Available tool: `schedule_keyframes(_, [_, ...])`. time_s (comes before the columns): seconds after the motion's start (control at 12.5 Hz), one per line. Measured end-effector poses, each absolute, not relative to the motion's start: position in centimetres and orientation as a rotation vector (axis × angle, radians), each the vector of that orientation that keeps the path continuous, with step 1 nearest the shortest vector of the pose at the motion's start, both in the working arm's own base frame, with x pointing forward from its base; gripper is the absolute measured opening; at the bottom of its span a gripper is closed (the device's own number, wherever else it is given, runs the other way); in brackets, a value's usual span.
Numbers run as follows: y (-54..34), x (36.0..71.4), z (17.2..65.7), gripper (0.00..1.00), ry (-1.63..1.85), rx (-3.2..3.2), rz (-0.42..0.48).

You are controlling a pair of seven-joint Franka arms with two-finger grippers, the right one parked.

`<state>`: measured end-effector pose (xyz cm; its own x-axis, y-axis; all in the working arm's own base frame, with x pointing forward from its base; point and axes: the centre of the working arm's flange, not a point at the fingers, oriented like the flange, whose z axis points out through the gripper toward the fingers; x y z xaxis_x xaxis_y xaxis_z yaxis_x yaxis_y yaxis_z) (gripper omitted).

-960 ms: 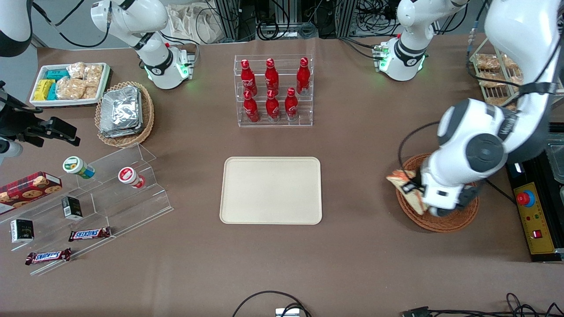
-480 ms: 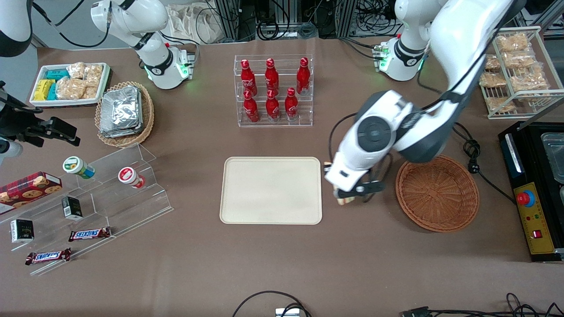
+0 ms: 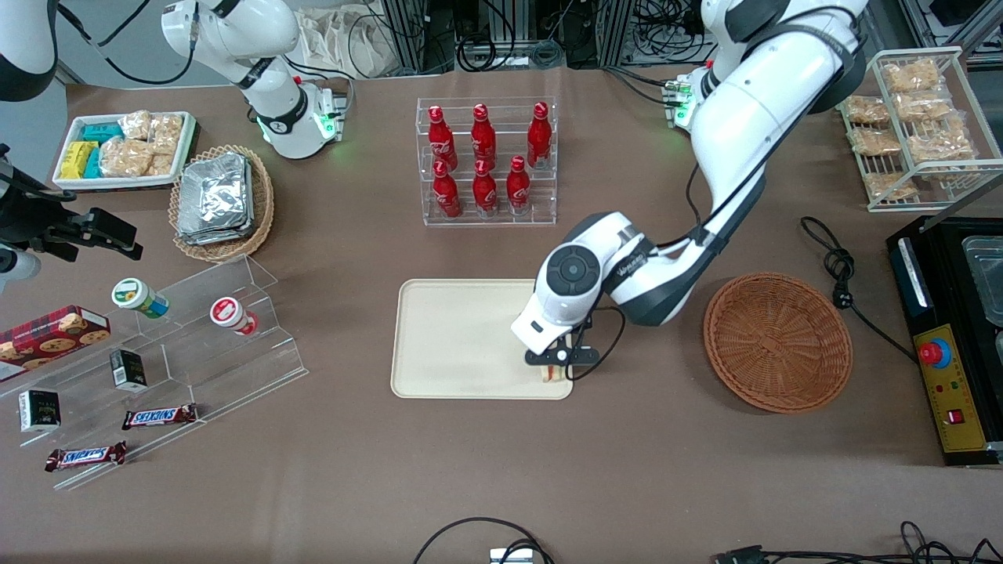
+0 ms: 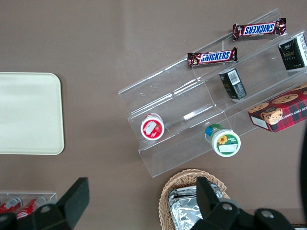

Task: Place sandwich from basket to tray
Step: 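Carry the sandwich with the left gripper over the cream tray, then lower the sandwich onto the tray and open the left gripper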

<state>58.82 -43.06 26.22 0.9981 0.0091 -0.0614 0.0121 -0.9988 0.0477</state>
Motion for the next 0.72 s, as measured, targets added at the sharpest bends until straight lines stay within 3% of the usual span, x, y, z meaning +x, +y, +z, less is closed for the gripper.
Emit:
schedule_keyframes(0.16, [-43.0,59.4,25.3,0.2,0.022,3.083,-0.11])
schedule_keyframes(0.4, [-43.9,58.7,24.2,0.47,0.0,3.086,-0.13])
schedule_keyframes(0.48, [-44.1,58.6,24.0,0.47,-0.007,3.093,-0.128])
schedule_keyframes(0.56, [-44.2,58.5,23.8,0.54,-0.01,3.101,-0.123])
schedule_keyframes(0.72, [-44.3,58.7,23.9,0.74,-0.008,3.104,-0.109])
